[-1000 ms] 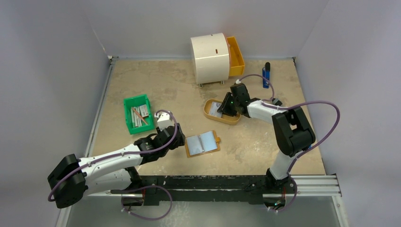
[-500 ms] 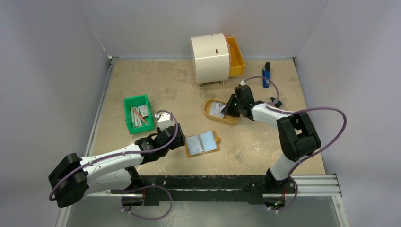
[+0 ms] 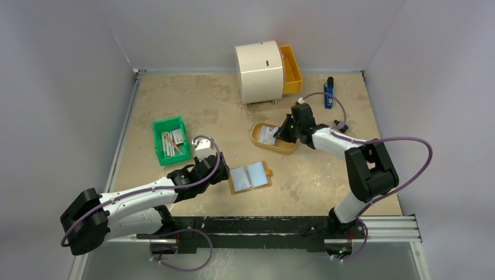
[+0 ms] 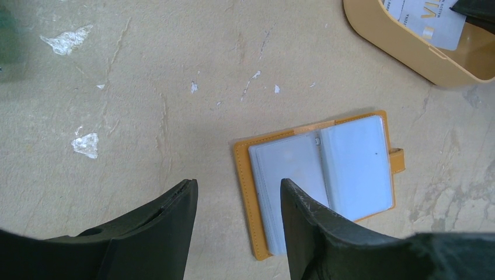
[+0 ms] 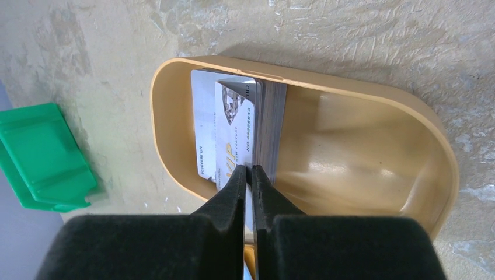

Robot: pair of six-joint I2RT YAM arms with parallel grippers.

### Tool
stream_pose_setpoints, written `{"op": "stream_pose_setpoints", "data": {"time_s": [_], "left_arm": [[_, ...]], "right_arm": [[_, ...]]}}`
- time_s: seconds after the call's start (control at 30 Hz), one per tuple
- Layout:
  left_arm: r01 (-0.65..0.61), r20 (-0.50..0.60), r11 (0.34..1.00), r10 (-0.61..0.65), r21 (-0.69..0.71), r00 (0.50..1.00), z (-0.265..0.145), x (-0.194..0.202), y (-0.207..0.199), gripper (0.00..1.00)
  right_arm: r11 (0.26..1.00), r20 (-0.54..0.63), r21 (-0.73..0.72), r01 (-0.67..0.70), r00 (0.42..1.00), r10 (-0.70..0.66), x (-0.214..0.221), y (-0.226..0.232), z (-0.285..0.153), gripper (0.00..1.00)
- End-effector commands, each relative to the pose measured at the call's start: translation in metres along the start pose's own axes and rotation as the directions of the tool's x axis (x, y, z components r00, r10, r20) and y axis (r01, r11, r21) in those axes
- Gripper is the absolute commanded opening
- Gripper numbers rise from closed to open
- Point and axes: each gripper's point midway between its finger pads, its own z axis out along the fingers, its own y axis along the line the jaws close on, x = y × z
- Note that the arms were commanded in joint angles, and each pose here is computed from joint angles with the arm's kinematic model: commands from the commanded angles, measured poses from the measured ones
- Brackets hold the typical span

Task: Put the credit cards into the card holder
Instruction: Pick up the credit card from the storage box.

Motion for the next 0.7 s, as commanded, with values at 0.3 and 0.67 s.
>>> {"op": "stream_pose_setpoints", "data": {"time_s": [0.3,0.67], "left_arm": [[0.034,0.027,0.999,-0.035,0.033,0.999,-0.001,-0.01,-0.011,0.53],[0.039,0.034,0.999,-0.04,0.031,0.999,-0.003,-0.011,-0.009,0.53]], "right_arm": [[0.988,-0.037,-0.111,-0.112,0.993,0.108,-0.005,0.036,-0.024,0.0],[0.973,-0.061,-0.122,-0.198,0.98,0.192,-0.008,0.048,-0.033,0.0]]}}
